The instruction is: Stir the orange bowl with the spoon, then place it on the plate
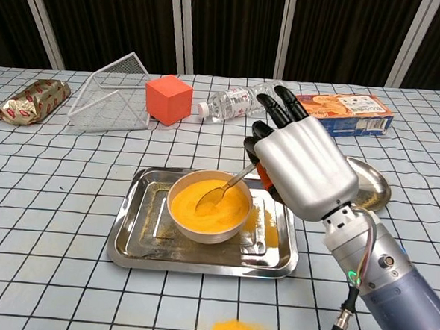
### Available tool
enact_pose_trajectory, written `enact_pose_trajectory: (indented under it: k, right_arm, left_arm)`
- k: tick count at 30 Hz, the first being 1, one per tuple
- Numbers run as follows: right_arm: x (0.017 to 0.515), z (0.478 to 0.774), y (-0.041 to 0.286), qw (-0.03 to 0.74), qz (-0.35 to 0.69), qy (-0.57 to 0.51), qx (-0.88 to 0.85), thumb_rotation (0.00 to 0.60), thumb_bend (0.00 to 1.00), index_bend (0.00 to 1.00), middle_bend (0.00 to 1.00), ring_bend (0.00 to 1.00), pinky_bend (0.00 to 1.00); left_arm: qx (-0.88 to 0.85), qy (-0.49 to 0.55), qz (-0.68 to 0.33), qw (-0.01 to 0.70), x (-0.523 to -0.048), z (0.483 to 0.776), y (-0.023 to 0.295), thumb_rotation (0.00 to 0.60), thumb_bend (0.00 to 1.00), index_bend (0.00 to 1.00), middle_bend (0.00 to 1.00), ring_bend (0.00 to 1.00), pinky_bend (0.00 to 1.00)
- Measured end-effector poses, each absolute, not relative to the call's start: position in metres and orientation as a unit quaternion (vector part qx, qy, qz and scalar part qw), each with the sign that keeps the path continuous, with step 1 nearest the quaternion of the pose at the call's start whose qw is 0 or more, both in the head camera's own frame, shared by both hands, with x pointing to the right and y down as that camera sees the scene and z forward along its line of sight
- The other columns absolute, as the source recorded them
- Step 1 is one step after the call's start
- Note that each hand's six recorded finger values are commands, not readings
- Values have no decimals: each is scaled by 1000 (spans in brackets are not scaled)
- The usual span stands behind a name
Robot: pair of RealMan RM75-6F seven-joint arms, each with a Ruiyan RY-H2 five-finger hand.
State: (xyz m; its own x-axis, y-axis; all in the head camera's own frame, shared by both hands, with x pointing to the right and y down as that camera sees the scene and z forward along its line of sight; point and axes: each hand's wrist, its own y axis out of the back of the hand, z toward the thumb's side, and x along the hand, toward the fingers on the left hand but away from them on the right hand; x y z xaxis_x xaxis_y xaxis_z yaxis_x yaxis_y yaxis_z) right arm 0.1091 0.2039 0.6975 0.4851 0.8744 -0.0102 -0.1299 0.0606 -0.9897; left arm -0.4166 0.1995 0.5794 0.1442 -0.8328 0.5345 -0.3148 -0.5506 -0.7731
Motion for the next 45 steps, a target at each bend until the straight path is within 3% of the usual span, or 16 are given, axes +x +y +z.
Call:
enact_pose_trajectory:
  k: [23, 45]
  right_arm:
    - [103, 695, 175, 649, 400, -334, -554, 600, 644, 802, 379, 91, 0]
    - [110, 712, 173, 658, 417, -311, -544, 600, 644, 802, 380, 91, 0]
  left_arm:
    - [-714, 402, -517, 248, -417, 580, 199, 600, 0, 0, 0, 0, 20]
    - [-716, 400, -517, 247, -416, 581, 199, 600, 0, 0, 0, 0, 20]
